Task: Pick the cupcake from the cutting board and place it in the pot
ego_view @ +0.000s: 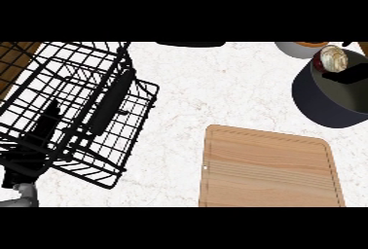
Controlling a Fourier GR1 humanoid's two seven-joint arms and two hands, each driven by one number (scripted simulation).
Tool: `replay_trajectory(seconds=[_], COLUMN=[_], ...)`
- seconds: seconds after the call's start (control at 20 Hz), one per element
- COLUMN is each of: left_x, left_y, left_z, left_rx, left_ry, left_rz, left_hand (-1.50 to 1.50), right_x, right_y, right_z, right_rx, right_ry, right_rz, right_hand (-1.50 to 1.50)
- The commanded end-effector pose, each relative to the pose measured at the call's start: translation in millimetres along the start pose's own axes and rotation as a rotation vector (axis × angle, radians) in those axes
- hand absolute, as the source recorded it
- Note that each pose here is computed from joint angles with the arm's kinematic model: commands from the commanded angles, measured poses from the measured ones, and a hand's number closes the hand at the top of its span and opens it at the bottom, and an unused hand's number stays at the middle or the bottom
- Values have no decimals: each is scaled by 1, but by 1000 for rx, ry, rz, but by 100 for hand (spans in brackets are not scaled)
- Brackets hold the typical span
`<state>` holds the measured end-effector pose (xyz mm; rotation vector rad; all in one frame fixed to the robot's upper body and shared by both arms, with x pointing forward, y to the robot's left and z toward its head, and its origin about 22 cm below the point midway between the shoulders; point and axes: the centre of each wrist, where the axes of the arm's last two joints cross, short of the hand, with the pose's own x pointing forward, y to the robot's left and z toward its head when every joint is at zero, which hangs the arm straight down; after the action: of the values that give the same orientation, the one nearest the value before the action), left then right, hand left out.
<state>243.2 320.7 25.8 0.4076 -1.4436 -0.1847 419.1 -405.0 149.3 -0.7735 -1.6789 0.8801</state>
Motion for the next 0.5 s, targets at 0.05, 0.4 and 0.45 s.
replay_trajectory(seconds=[0.05, 0.4, 0.45], left_x=[-2, 1, 0], left_y=[-12, 0, -3], left_z=[0, -2, 0], left_rx=[-13, -16, 0], left_ry=[13, 28, 40], left_rz=[-14, 5, 8], left_hand=[0, 0, 0], right_x=[6, -5, 1], right_y=[11, -7, -6], right_z=[-12, -3, -10], right_rx=[15, -165, -215], right_ry=[-13, -156, -156], right_rz=[-109, -380, -442], right_hand=[-150, -150, -150])
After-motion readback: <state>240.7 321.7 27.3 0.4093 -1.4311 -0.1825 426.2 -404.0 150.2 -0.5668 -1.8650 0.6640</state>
